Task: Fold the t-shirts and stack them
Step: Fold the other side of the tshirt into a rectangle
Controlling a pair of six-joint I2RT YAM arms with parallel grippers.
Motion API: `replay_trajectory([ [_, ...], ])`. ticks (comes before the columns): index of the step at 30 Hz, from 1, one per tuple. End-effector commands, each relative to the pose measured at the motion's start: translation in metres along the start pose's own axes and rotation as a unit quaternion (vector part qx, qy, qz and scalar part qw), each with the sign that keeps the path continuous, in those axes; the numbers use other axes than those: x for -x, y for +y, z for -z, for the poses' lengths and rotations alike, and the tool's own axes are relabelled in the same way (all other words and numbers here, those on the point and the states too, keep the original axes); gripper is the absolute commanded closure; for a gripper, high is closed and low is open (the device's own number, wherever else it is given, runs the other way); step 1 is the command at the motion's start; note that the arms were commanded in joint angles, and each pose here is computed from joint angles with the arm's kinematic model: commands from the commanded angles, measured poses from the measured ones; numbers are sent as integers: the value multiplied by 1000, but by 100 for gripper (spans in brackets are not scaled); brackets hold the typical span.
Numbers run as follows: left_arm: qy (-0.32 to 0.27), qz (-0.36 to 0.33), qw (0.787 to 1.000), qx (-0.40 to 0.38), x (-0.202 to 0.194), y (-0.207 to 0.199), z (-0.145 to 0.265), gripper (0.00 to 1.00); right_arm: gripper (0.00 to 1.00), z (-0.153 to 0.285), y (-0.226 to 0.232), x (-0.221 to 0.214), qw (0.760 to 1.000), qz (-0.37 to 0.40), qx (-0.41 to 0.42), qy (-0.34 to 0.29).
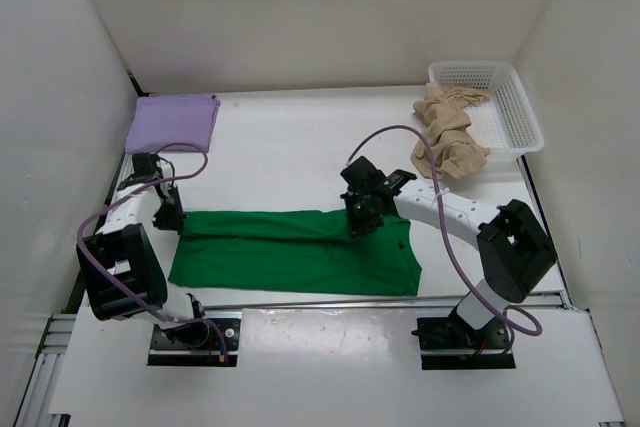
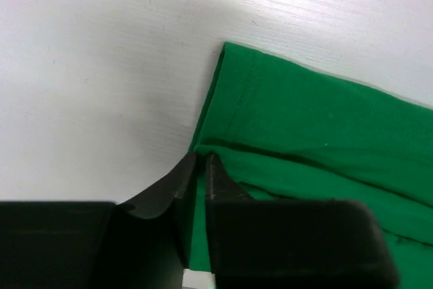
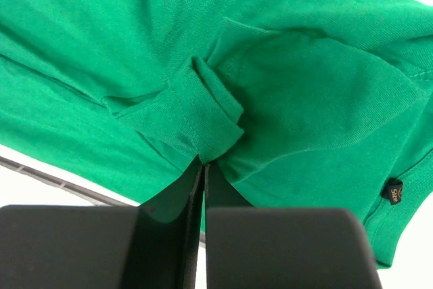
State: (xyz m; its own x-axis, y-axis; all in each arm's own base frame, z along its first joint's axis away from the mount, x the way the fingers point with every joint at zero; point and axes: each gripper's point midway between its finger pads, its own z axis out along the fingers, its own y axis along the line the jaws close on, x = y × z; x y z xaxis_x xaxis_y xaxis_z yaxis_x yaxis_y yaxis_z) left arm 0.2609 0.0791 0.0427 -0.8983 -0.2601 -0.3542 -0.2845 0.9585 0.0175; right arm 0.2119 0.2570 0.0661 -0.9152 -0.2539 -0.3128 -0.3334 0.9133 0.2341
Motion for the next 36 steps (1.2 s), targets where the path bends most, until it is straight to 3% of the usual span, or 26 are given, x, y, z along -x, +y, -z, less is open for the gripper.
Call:
replay_trajectory([
  [1,-2,3,1000,12,-2,5,-2,76,100,5,0,0,1000,-1,5,-11],
  [6,-12,8,1000,14,-9,8,4,62,78,5,21,-16,998,43,42,4],
  [10,-32,13,999,40,-10,19,14,58,73,15,29,-42,993,72,86,21],
  [11,-50,14,998,47,-5,21,21,45,73,15,25,-52,993,76,90,30],
  [14,-110,18,993,47,22,22,48,26,69,28,24,-62,991,79,108,20],
  [17,-198,0,980,4,69,1,99,16,65,46,13,-53,994,28,108,-22],
  [19,-208,-37,976,-59,73,-35,125,11,63,48,4,-40,993,-32,108,-37],
  [22,-200,-150,952,-174,57,-120,169,9,60,56,-12,-7,988,-102,100,-58],
  [23,-159,-215,939,-216,29,-159,173,9,57,58,-9,12,987,-112,99,-62],
  [27,-110,-327,895,-283,-25,-220,185,11,43,52,3,53,989,-118,84,-42],
  [31,-98,-333,895,-279,-31,-225,166,11,36,28,0,66,987,-158,38,11],
  [36,-92,-331,909,-237,-42,-205,141,11,38,9,-3,58,980,-193,-20,46],
])
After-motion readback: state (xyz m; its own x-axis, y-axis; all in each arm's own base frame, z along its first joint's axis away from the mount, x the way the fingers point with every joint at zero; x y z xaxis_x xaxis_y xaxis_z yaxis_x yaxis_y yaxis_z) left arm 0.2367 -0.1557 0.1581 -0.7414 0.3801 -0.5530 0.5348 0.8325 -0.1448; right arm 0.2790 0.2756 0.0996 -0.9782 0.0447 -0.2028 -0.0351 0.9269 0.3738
